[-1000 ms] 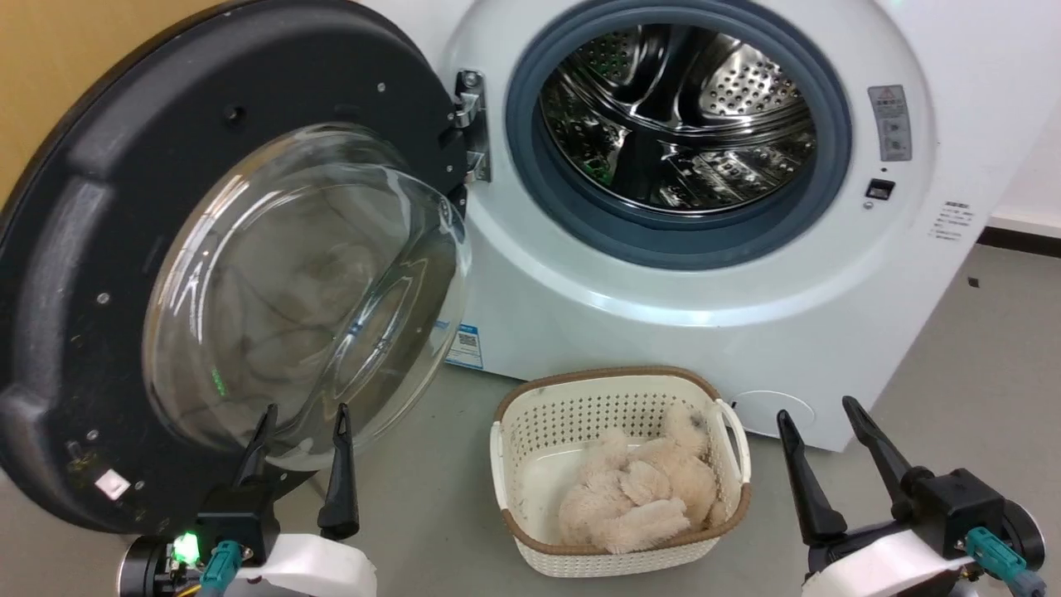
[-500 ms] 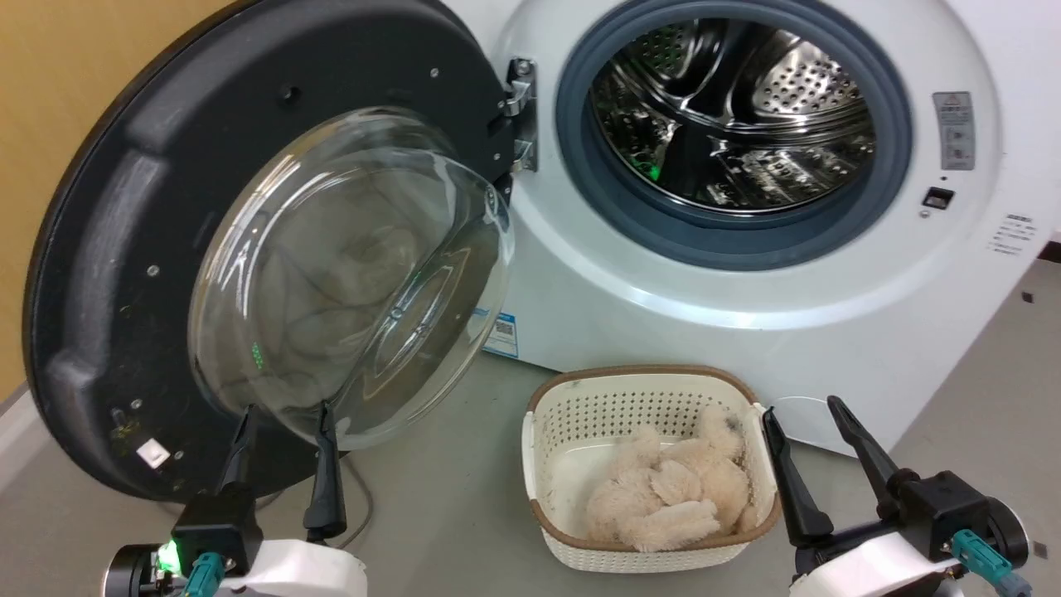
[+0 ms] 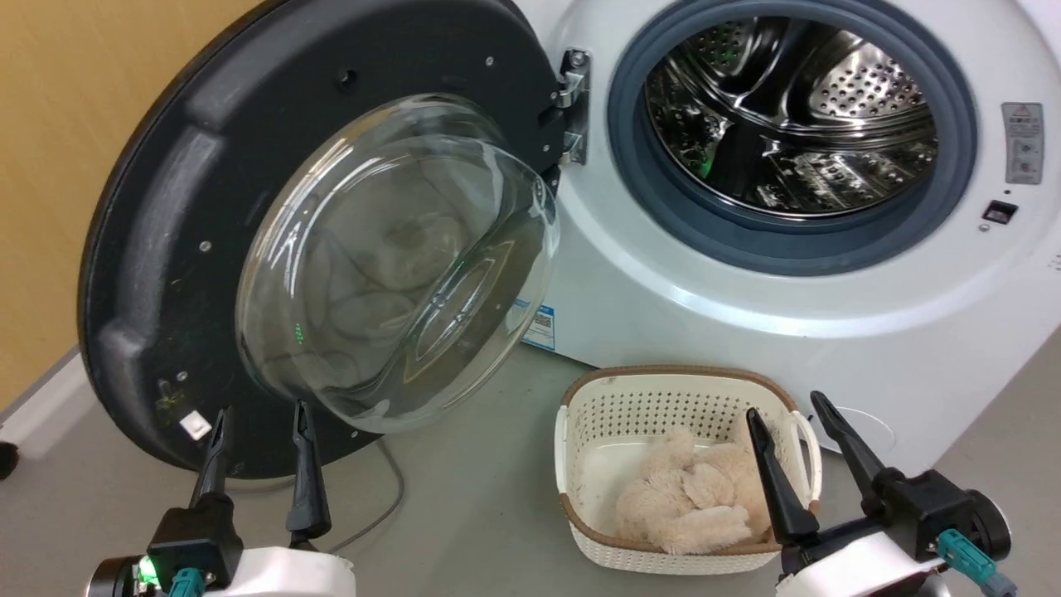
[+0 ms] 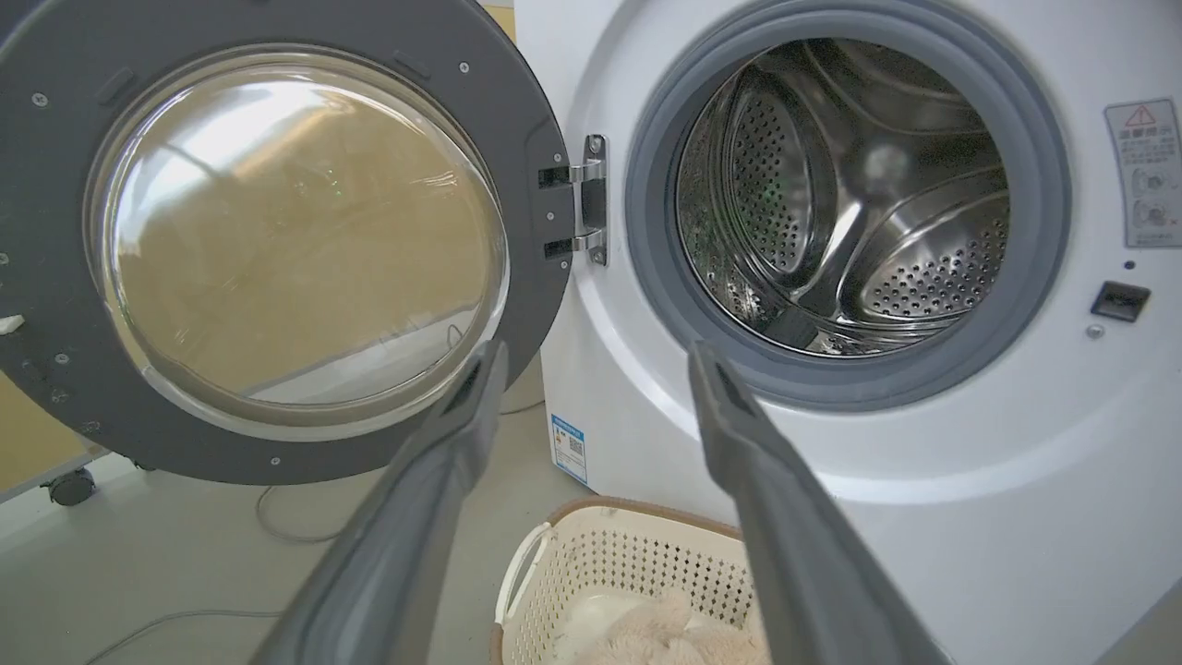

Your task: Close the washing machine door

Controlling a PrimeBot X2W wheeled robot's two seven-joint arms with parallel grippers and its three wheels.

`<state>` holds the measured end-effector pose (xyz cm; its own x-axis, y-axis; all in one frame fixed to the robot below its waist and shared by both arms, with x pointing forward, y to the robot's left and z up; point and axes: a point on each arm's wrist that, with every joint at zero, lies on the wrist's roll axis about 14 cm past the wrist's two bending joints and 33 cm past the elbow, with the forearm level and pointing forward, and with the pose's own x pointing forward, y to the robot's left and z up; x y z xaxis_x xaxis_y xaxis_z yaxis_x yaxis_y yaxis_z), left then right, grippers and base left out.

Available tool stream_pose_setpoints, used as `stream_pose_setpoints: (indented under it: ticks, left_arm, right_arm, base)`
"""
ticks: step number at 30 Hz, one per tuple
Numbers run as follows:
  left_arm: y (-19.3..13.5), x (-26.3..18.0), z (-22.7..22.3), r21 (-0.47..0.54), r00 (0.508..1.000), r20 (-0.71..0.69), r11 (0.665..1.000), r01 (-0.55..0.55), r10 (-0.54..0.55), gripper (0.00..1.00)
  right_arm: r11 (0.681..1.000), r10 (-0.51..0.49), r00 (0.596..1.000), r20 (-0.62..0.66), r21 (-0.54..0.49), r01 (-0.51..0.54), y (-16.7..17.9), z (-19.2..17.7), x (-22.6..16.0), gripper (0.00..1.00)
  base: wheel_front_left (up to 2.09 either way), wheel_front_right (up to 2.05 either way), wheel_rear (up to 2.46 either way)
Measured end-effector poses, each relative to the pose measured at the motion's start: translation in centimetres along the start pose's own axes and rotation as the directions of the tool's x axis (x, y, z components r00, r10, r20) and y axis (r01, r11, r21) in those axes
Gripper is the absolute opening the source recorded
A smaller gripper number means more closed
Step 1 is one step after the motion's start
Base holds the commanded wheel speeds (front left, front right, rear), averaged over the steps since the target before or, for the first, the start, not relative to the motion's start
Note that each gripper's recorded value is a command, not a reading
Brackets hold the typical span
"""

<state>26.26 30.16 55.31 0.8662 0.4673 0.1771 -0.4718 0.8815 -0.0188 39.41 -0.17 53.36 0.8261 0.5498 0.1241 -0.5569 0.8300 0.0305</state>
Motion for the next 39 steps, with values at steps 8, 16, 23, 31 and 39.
stream_pose_setpoints:
  ticks: [8,16,23,31,39]
  left_arm:
    - [1.6,-0.9,0.2,0.001,0.998,0.008,0.998,-0.065,0.065,1.0]
    - [3.0,-1.5,0.5,0.004,0.993,0.022,0.994,-0.113,0.113,1.0]
    - [4.2,-2.2,0.9,0.008,0.987,0.037,0.988,-0.156,0.156,1.0]
    - [5.5,-3.0,1.2,0.009,0.977,0.051,0.978,-0.207,0.206,1.0]
    - [6.2,-3.6,1.5,0.015,0.97,0.062,0.971,-0.237,0.235,1.0]
  right_arm:
    - [0.999,0.051,0.999,0.003,0.012,-0.051,1.5,-0.4,0.9,1.0]
    - [0.995,0.096,0.995,0.008,0.033,-0.096,2.9,-0.8,1.7,1.0]
    - [0.99,0.132,0.991,0.023,0.048,-0.133,4.1,-0.7,2.4,1.0]
    - [0.983,0.171,0.985,0.03,0.063,-0.172,5.4,-0.9,2.9,1.0]
    - [0.977,0.199,0.979,0.038,0.075,-0.201,6.4,-1.1,3.3,1.0]
  base:
    - [0.0,0.0,0.0]
    - [0.0,0.0,0.0]
    - [0.0,0.0,0.0]
    - [0.0,0.0,0.0]
    - [0.0,0.0,0.0]
